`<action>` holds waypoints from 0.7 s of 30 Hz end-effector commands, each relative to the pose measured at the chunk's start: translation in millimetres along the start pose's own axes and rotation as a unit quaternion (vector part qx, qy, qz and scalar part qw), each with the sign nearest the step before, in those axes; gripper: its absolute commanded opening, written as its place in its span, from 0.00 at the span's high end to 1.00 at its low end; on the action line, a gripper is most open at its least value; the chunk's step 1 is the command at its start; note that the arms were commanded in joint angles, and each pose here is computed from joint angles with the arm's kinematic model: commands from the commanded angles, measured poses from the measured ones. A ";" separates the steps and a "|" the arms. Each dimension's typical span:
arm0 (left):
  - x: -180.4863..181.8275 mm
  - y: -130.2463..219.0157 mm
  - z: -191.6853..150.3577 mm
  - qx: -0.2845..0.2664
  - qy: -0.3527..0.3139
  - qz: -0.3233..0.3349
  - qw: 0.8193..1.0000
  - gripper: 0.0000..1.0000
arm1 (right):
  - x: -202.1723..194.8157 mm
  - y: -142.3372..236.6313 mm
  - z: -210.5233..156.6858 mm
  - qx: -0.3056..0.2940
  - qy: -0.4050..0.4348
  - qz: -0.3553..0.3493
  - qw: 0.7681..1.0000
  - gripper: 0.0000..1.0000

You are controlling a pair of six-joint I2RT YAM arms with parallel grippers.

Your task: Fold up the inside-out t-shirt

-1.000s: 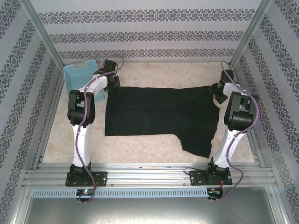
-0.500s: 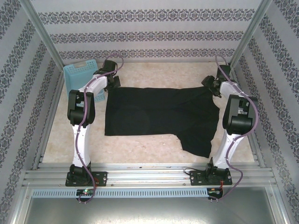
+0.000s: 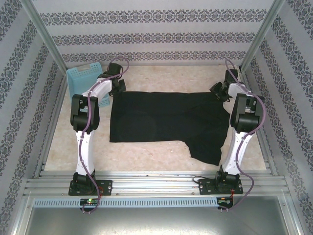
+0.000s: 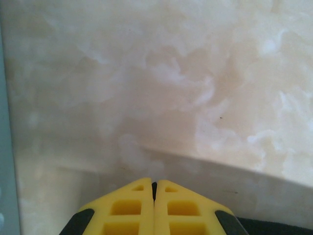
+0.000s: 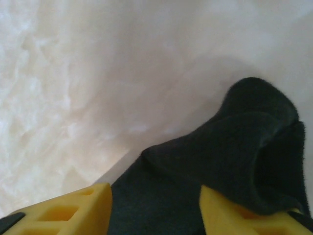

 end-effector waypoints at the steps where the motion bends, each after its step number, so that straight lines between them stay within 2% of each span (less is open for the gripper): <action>1: 12.0 20.4 7.8 -0.010 0.028 -0.003 1.000 0.99 | -11.9 -2.1 -2.0 0.005 -0.030 -0.054 0.998 0.53; 6: 18.2 22.9 8.3 -0.011 0.037 0.005 0.999 0.99 | -12.4 2.2 0.5 -0.015 -0.050 -0.074 0.996 0.61; 9: 22.4 22.6 8.5 -0.012 0.041 0.015 0.999 0.99 | -18.3 12.4 5.5 -0.043 -0.049 -0.111 0.992 0.63; 17: 24.6 14.9 11.6 -0.012 0.055 0.014 0.998 0.99 | -23.9 13.6 14.2 -0.034 -0.045 -0.077 0.995 0.64; 18: 23.2 12.9 11.8 -0.008 0.054 0.010 0.998 0.98 | -22.3 13.0 13.6 -0.032 -0.042 -0.070 0.996 0.64; 21: 18.8 12.0 14.3 0.000 0.043 0.000 0.999 0.85 | -13.6 13.0 15.3 -0.022 -0.027 -0.031 0.999 0.63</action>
Point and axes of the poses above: each hand's point on the last joint's axis, 136 mm out from that joint toward the fingers, its own y axis back along the fingers, its own x axis along the line the jaws close on, z = x × y, the point moved 10 cm from there along y, back along the fingers, and after that the axes turned 9 degrees about -y, right-handed, at the moved point
